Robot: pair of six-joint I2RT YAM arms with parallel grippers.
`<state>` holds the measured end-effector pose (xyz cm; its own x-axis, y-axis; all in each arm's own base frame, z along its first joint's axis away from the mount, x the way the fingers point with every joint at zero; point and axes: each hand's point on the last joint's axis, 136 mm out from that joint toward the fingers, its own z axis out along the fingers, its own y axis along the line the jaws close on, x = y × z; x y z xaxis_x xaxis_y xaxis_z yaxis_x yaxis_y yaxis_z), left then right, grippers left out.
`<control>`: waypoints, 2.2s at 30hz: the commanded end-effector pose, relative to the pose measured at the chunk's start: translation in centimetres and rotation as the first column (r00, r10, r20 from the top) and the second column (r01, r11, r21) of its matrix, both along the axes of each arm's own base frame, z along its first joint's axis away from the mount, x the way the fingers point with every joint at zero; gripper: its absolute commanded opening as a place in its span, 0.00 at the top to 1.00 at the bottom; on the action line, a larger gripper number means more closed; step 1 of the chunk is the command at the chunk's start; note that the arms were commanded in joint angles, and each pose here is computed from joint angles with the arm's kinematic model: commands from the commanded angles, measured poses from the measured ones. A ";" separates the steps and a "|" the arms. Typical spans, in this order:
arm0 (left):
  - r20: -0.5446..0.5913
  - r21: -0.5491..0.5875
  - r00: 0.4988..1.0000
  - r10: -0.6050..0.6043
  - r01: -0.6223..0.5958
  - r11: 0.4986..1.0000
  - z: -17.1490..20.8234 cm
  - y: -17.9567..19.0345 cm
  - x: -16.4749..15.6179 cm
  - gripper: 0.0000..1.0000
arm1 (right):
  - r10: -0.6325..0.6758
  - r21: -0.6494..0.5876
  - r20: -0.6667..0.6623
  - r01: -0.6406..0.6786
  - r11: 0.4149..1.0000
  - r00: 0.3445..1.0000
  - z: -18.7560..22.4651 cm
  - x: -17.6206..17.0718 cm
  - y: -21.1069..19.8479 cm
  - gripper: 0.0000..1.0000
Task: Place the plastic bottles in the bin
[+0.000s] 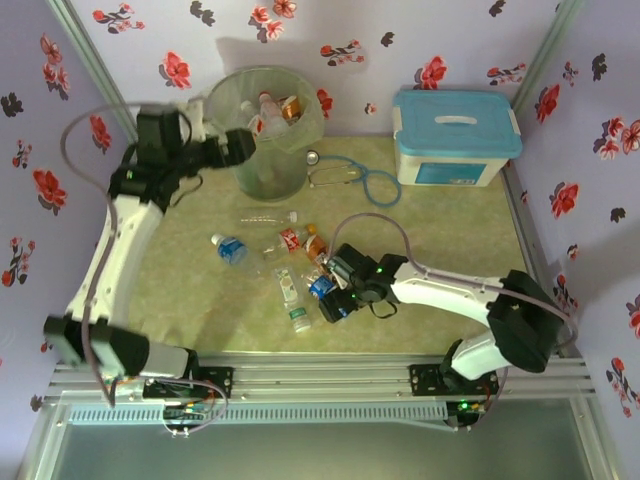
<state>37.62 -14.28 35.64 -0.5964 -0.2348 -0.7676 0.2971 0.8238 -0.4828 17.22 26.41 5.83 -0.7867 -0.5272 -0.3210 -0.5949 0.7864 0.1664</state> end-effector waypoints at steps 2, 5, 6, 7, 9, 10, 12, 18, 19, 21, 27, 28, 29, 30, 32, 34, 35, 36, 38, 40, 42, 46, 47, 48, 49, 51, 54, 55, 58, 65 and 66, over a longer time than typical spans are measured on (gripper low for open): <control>-0.072 -0.097 0.996 0.058 -0.065 0.993 -4.6 0.8 -2.8 0.02 | -0.036 0.024 0.037 0.035 0.999 0.999 0.1 1.5 1.6 0.11; -0.140 -0.167 0.987 0.081 -0.104 0.981 -7.9 1.1 -5.3 0.02 | -0.029 0.027 0.008 0.028 0.999 1.000 -0.6 1.5 2.3 0.17; -0.164 -0.188 0.983 0.082 -0.113 0.976 -8.9 1.1 -6.0 0.02 | -0.024 0.030 -0.009 0.024 0.999 1.000 -0.7 1.3 2.7 0.18; -0.186 -0.199 0.979 0.088 -0.125 0.972 -9.8 1.2 -6.5 0.02 | -0.023 0.033 -0.026 0.024 0.999 0.999 -1.1 1.2 2.9 0.19; -0.225 -0.215 0.969 0.098 -0.147 0.965 -11.6 1.4 -7.8 0.02 | -0.022 0.046 -0.055 0.024 0.999 0.998 -1.6 0.9 3.4 0.22; -0.233 -0.219 0.967 0.106 -0.159 0.963 -12.1 1.6 -8.2 0.02 | -0.025 0.042 -0.062 0.027 0.999 0.998 -1.8 0.9 3.5 0.22; -0.237 -0.221 0.959 0.155 -0.209 0.953 -13.3 2.4 -8.9 0.02 | -0.030 0.025 -0.062 0.032 0.999 0.998 -2.2 0.9 3.3 0.26; -0.256 -0.268 0.952 0.168 -0.237 0.934 -14.4 2.2 -8.3 0.03 | -0.030 0.001 -0.042 0.030 1.000 0.999 -1.4 1.0 2.5 0.35; -0.262 -0.271 0.951 0.163 -0.235 0.934 -14.3 2.1 -8.1 0.03 | -0.029 -0.002 -0.039 0.029 1.000 0.999 -1.1 1.0 2.4 0.37; -0.256 -0.285 0.955 0.149 -0.222 0.932 -13.9 1.6 -7.9 0.03 | -0.027 -0.001 -0.028 0.027 1.000 0.999 -0.2 0.9 2.1 0.42; -0.202 -0.260 0.968 0.145 -0.196 0.945 -11.5 1.8 -8.1 0.02 | -0.025 -0.016 0.020 0.025 1.000 0.999 2.6 1.0 0.3 0.49; -0.197 -0.258 0.970 0.144 -0.193 0.947 -11.1 1.8 -8.2 0.02 | -0.032 -0.004 0.026 0.032 0.999 0.999 3.3 1.1 -0.1 0.49; -0.192 -0.263 0.971 0.143 -0.191 0.946 -10.6 1.8 -8.2 0.02 | -0.039 0.015 0.034 0.039 0.999 0.999 4.1 1.3 -0.2 0.49; -0.187 -0.278 0.973 0.136 -0.185 0.942 -10.2 1.6 -8.2 0.02 | -0.048 0.043 0.043 0.046 0.998 0.998 4.9 1.5 -0.3 0.51; -0.182 -0.307 0.977 0.111 -0.163 0.938 -9.6 1.0 -8.4 0.02 | -0.068 0.111 0.057 0.061 0.992 0.996 6.5 2.0 -0.1 0.52; -0.172 -0.335 0.982 0.083 -0.137 0.932 -9.2 0.3 -8.5 0.02 | -0.095 0.185 0.087 0.077 0.980 0.992 8.4 2.9 0.3 0.52; -0.166 -0.351 0.984 0.070 -0.125 0.928 -8.9 -0.1 -8.6 0.02 | -0.113 0.218 0.107 0.088 0.972 0.988 9.2 3.5 0.4 0.52; -0.157 -0.375 0.986 0.053 -0.109 0.921 -8.7 -0.7 -8.6 0.02 | -0.138 0.267 0.134 0.098 0.959 0.981 10.5 4.3 0.7 0.53; -0.113 -0.433 0.994 0.001 -0.050 0.900 -7.8 -2.3 -8.6 0.00 | -0.197 0.377 0.186 0.116 0.919 0.963 13.0 6.1 1.6 0.53; -0.043 -0.482 0.997 -0.068 0.039 0.875 -6.5 -4.8 -8.8 0.00 | -0.224 0.480 0.208 0.100 0.872 0.952 15.3 7.2 2.9 0.54; 0.006 -0.512 0.992 -0.130 0.114 0.851 -5.3 -7.0 -9.2 0.00 | -0.228 0.541 0.223 0.074 0.838 0.948 17.1 7.9 4.2 0.55; 0.015 -0.527 0.983 -0.181 0.162 0.834 -5.1 -10.1 -9.1 0.00 | -0.204 0.603 0.249 0.013 0.798 0.947 19.2 8.3 5.9 0.55; 0.017 -0.538 0.980 -0.196 0.174 0.825 -5.1 -10.9 -9.0 0.00 | -0.196 0.606 0.247 0.007 0.795 0.949 19.2 8.4 6.2 0.55; 0.018 -0.554 0.977 -0.211 0.185 0.811 -5.2 -11.6 -8.9 0.00 | -0.183 0.610 0.243 -0.004 0.793 0.953 19.3 8.3 6.6 0.55; 0.016 -0.565 0.975 -0.222 0.192 0.802 -5.4 -12.3 -8.8 0.00 | -0.174 0.616 0.240 -0.012 0.787 0.955 19.4 8.3 6.9 0.55; 0.014 -0.583 0.969 -0.246 0.208 0.785 -5.7 -13.5 -8.7 0.00 | -0.161 0.634 0.240 -0.029 0.773 0.957 19.6 8.0 7.4 0.55; 0.022 -0.584 0.968 -0.251 0.216 0.782 -6.0 -14.4 -8.5 0.02 | -0.154 0.648 0.235 -0.036 0.760 0.960 19.7 7.8 7.7 0.55; 0.025 -0.584 0.968 -0.249 0.217 0.783 -6.0 -14.6 -8.4 0.05 | -0.153 0.649 0.234 -0.037 0.760 0.960 19.6 7.8 7.8 0.55; 0.023 -0.583 0.967 -0.255 0.220 0.782 -6.0 -15.0 -8.2 0.19 | -0.157 0.640 0.239 -0.034 0.768 0.958 19.4 8.0 7.8 0.55; 0.017 -0.580 0.972 -0.234 0.200 0.789 -6.1 -14.8 -7.9 0.40 | -0.146 0.641 0.225 -0.033 0.767 0.963 18.9 8.2 8.4 0.53; 0.017 -0.579 0.973 -0.232 0.199 0.791 -6.0 -14.7 -7.9 0.41 | -0.145 0.642 0.226 -0.036 0.766 0.963 18.9 8.2 8.5 0.51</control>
<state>29.53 -28.79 26.65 -0.7576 -0.4529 -0.4700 0.3329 0.3512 -0.8751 25.55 33.92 24.06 -0.6594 -0.0937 -0.7460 -0.6275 0.6151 0.4774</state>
